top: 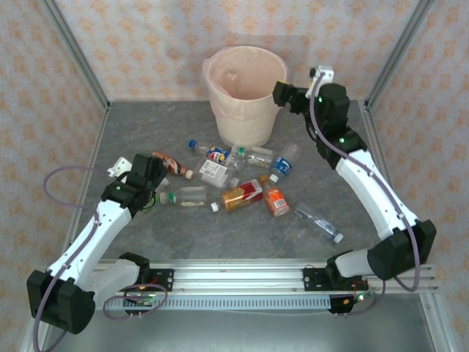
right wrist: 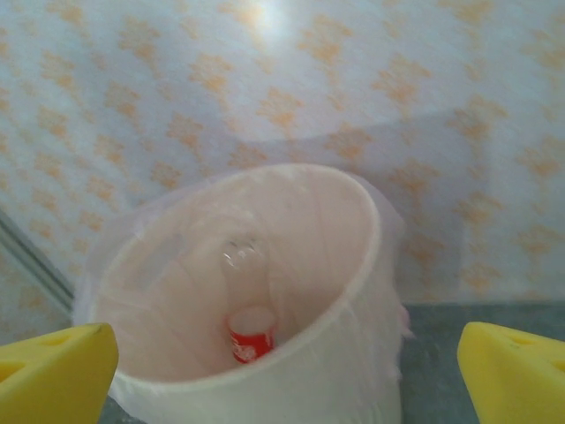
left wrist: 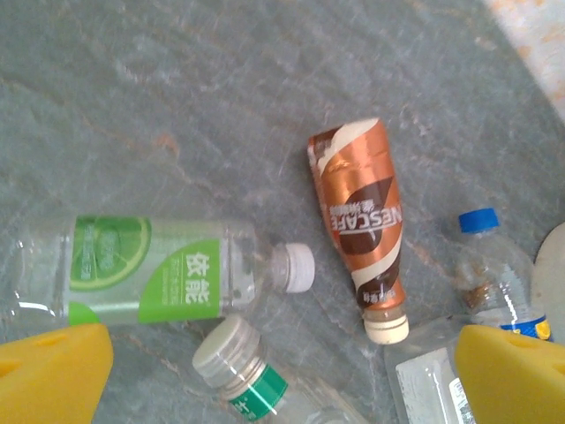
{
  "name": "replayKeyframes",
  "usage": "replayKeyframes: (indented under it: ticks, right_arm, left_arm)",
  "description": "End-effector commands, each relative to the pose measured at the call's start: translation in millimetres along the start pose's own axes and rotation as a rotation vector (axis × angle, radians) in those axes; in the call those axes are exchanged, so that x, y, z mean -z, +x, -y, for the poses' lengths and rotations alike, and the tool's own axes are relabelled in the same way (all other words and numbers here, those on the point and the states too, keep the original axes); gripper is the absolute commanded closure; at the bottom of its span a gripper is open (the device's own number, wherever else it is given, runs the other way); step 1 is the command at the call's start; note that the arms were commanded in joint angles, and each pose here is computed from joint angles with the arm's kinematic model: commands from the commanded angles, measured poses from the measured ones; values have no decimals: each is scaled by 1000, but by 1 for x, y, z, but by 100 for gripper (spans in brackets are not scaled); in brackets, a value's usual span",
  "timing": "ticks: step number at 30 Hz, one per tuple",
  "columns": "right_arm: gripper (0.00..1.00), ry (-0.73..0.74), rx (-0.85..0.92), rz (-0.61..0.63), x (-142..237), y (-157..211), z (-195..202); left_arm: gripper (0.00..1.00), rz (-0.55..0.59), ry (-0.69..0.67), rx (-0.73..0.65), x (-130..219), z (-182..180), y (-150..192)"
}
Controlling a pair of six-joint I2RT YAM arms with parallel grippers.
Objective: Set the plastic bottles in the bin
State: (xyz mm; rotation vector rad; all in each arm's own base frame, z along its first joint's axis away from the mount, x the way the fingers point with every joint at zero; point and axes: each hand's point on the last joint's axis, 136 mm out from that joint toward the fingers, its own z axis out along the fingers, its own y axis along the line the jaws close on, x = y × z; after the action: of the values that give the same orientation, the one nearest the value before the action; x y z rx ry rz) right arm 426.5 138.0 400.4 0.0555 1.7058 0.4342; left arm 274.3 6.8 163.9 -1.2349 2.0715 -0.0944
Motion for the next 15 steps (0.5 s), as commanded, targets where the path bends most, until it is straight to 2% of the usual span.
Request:
replayKeyframes:
  ticks: [1, 4, 9, 13, 15]
  right_arm:
    - [1, 116, -144, 97, 25, 2, 28]
    - [1, 194, -110, 58, 49, 24, 48]
    - [1, 345, -17, 34, 86, 38, 80]
    - [1, 379, 22, 25, 103, 43, 89]
    - [1, 389, 39, 21, 106, 46, 91]
  left_arm:
    - [0, -64, -59, 151, -1, -2, 7]
    - [0, -93, -104, 208, -9, -2, 10]
    - [0, -171, -196, 321, -28, -15, 17]
    - [0, -383, -287, 422, -56, -25, 45]
    - [0, -452, -303, 453, -66, -19, 55]
